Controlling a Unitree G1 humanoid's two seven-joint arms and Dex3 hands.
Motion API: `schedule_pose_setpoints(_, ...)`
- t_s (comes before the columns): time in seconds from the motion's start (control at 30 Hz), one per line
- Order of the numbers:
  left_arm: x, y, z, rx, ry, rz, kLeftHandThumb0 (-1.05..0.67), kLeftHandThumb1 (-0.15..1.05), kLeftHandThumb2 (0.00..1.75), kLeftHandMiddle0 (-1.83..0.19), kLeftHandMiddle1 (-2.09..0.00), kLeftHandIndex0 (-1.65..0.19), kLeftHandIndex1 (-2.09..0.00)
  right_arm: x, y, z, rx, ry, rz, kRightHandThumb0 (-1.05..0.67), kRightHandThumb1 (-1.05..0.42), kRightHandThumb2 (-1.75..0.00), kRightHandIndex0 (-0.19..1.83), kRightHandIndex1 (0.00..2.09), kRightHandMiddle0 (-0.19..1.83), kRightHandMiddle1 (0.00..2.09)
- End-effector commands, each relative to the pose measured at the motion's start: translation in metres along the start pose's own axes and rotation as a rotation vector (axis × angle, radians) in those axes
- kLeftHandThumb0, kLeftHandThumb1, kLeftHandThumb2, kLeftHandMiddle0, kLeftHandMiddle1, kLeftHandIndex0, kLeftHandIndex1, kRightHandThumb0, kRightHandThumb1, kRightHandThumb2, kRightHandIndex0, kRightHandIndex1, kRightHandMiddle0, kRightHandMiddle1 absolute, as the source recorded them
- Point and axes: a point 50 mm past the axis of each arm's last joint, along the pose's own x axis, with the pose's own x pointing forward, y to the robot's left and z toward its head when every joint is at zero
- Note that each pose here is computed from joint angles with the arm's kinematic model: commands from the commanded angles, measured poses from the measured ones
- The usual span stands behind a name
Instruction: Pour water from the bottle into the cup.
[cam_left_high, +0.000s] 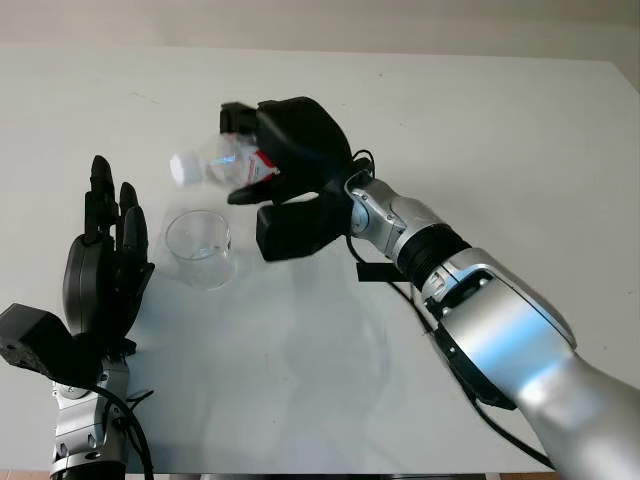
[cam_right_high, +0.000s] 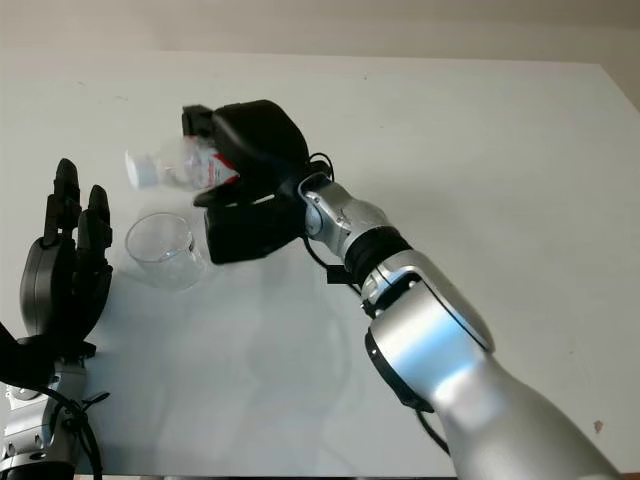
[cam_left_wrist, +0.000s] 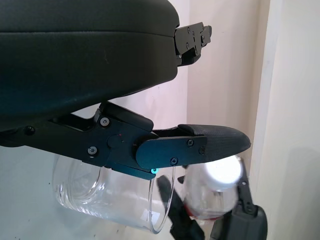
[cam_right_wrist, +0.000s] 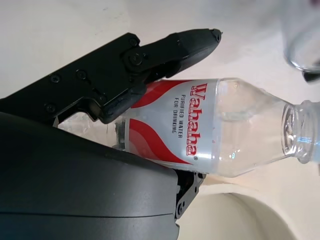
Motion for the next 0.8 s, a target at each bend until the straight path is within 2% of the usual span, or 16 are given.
schedule_pose_setpoints(0.0, -0.01, 0.0, -0.009, -0.012, 0.033, 0.015, -0.79, 1.05, 0.46, 0.17, -0.05, 0.19, -0.05, 0.009, -0.018, -0.003, -0.073, -0.03, -0.051, -0.41, -1.05, -0.35, 1.2, 2.09, 0.68, 2.09)
schedule_pose_setpoints(0.1, -0.009, 0.0, -0.01, -0.012, 0.035, 0.016, -0.78, 1.05, 0.46, 0.17, -0.05, 0.18, -0.05, 0.008, -0.022, -0.006, -0.133, -0.059, -0.068, -0.41, -1.05, -0.35, 1.2, 2.09, 0.67, 2.09)
schedule_pose_setpoints(0.17, -0.009, 0.0, -0.01, -0.016, 0.033, 0.016, -0.78, 1.05, 0.46, 0.17, -0.05, 0.17, -0.05, 0.008, -0.024, -0.007, -0.173, -0.077, -0.088, -0.42, -1.05, -0.36, 1.17, 2.09, 0.58, 2.09)
schedule_pose_setpoints(0.33, -0.008, 0.0, -0.01, -0.014, 0.034, 0.016, -0.78, 1.05, 0.46, 0.17, -0.05, 0.18, -0.05, 0.006, -0.027, -0.007, -0.238, -0.117, -0.126, -0.45, -1.05, -0.35, 1.17, 2.09, 0.72, 2.09)
schedule_pose_setpoints(0.47, -0.008, 0.0, -0.011, -0.016, 0.035, 0.013, -0.78, 1.05, 0.46, 0.17, -0.05, 0.17, -0.05, 0.007, -0.03, -0.005, -0.315, -0.187, -0.162, -0.45, -1.05, -0.28, 1.22, 2.09, 0.7, 2.09)
schedule_pose_setpoints(0.6, -0.008, 0.0, -0.011, -0.017, 0.036, 0.014, -0.78, 1.05, 0.45, 0.16, -0.05, 0.17, -0.06, 0.009, -0.035, -0.001, -0.365, -0.251, -0.197, -0.46, -1.05, -0.26, 1.27, 2.09, 0.77, 2.09)
schedule_pose_setpoints(0.77, -0.007, -0.002, -0.012, -0.018, 0.036, 0.007, -0.77, 1.05, 0.46, 0.16, -0.05, 0.17, -0.05, 0.012, -0.038, 0.004, -0.37, -0.275, -0.224, -0.48, -1.05, -0.26, 1.3, 2.09, 0.84, 2.09)
